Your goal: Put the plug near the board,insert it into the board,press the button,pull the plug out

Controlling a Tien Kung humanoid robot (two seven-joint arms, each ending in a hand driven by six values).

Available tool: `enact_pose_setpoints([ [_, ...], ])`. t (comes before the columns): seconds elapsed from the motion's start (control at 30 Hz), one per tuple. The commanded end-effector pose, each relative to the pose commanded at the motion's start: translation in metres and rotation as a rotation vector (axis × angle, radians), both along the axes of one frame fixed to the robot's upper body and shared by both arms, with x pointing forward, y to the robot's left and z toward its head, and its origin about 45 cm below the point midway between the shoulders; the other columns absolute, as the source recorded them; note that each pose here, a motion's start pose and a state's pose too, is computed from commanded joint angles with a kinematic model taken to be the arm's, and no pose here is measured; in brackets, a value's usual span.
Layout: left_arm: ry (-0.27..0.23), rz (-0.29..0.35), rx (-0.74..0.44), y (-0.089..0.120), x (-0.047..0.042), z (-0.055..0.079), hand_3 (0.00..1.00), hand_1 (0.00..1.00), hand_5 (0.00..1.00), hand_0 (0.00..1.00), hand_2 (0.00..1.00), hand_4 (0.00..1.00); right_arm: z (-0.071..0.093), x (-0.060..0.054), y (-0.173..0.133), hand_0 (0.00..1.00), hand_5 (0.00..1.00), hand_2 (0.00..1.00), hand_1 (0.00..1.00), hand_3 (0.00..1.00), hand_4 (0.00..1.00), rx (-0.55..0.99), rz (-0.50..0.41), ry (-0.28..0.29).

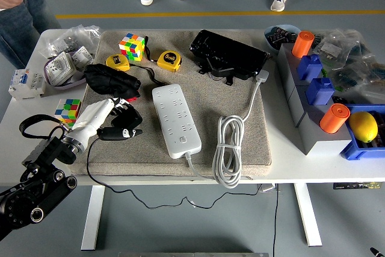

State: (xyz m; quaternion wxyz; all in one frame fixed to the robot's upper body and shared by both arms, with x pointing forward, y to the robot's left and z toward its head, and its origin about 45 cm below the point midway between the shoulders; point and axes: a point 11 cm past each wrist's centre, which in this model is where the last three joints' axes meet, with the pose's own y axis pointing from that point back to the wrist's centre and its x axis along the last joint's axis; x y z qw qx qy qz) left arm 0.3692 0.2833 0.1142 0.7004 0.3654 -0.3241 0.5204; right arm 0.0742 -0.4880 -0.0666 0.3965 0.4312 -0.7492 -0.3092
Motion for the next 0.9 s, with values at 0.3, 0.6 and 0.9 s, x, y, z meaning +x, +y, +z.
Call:
enact_pose_setpoints([
  [0.3,-0.026,0.012,-0.016,0.0003,0.0031,0.0019,0.548,0.49,0.216,0.414,0.519,0.928,0.0002,0.0015,0.0006,0.607,0.412,0.628,0.626,0.549,0.998,0.0,0.003,-0.002],
  [0.6,-0.013,0.029,0.017,0.0045,0.0041,-0.0021,0.552,0.474,0.04,0.364,0.519,0.865,0.0004,0.0019,0.0005,0.607,0.411,0.627,0.624,0.549,0.997,-0.001,0.003,-0.002],
  [0.9,-0.025,0.039,0.021,0.0049,0.0055,0.0017,0.556,0.453,0.002,0.333,0.496,0.844,0.0005,0.0018,0.0002,0.608,0.411,0.626,0.625,0.549,0.996,-0.003,0.004,-0.003],
])
